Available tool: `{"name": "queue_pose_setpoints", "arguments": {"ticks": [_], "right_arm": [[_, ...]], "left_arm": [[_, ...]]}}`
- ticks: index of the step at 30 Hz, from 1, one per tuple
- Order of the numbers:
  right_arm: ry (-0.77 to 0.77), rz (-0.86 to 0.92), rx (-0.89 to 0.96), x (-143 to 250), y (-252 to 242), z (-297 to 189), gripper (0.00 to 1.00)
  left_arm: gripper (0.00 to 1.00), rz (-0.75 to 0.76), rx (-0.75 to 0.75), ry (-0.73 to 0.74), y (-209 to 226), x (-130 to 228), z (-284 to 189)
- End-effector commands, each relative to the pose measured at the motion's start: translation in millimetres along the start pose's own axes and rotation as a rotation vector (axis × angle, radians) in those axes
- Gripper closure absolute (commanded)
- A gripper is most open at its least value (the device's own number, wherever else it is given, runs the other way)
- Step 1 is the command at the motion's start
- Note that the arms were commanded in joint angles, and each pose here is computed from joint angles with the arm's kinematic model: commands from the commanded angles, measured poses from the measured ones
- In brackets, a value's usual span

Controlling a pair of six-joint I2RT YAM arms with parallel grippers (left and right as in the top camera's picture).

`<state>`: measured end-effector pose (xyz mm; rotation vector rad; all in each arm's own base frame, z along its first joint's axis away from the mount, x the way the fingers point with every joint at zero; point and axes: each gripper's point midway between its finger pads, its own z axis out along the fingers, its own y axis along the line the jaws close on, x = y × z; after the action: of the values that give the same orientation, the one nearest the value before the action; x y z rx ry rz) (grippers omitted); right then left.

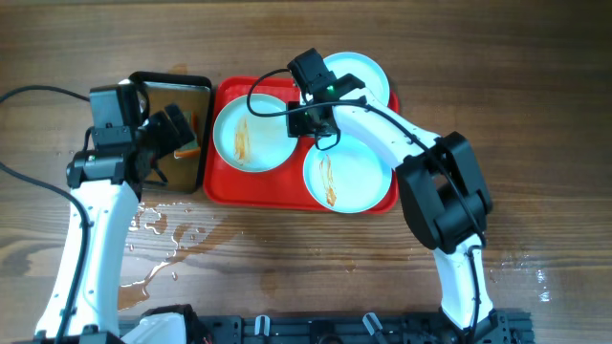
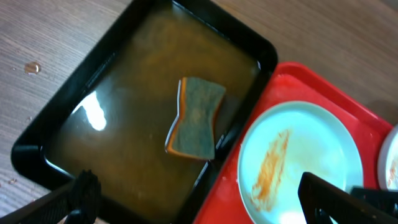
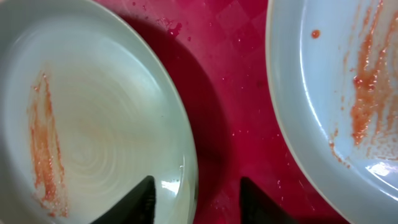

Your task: Clean dirty plates on tray and stack at the side

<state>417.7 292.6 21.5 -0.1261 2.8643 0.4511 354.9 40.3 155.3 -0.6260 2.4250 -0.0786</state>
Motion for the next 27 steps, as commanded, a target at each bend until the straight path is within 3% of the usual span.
{"name": "queue_pose_setpoints", "arguments": {"ticks": [1,9,12,22,27], "right_arm": [[-0.004,0.085,0.023,-3.1,-6.1,13.8,0.62],[-0.006,0.110,-0.024,-5.3,0.4,27.6,0.75],[-0.006,0.109,-0.025,-5.4,0.5,27.6,0.96],[0.017,0.106,-0.028,0.0,0.9,27.8,0.96],[0.019,0.103,-0.027,0.4,0.6,27.8,0.96]], "left_arm": [[0.01,-0.031,-0.026,-0.007,5.5,-8.5,11.3],[0.01,-0.030,-0.032,-0.008,4.1,-12.5,38.3],[0.01,-0.027,-0.049,0.008,6.5,-9.7,52.9],[0.07,-0.022,-0.078,0.078,12.2,8.4,106.9],[0.27,0.061,-0.053,0.057,7.8,4.0,120.8]]}}
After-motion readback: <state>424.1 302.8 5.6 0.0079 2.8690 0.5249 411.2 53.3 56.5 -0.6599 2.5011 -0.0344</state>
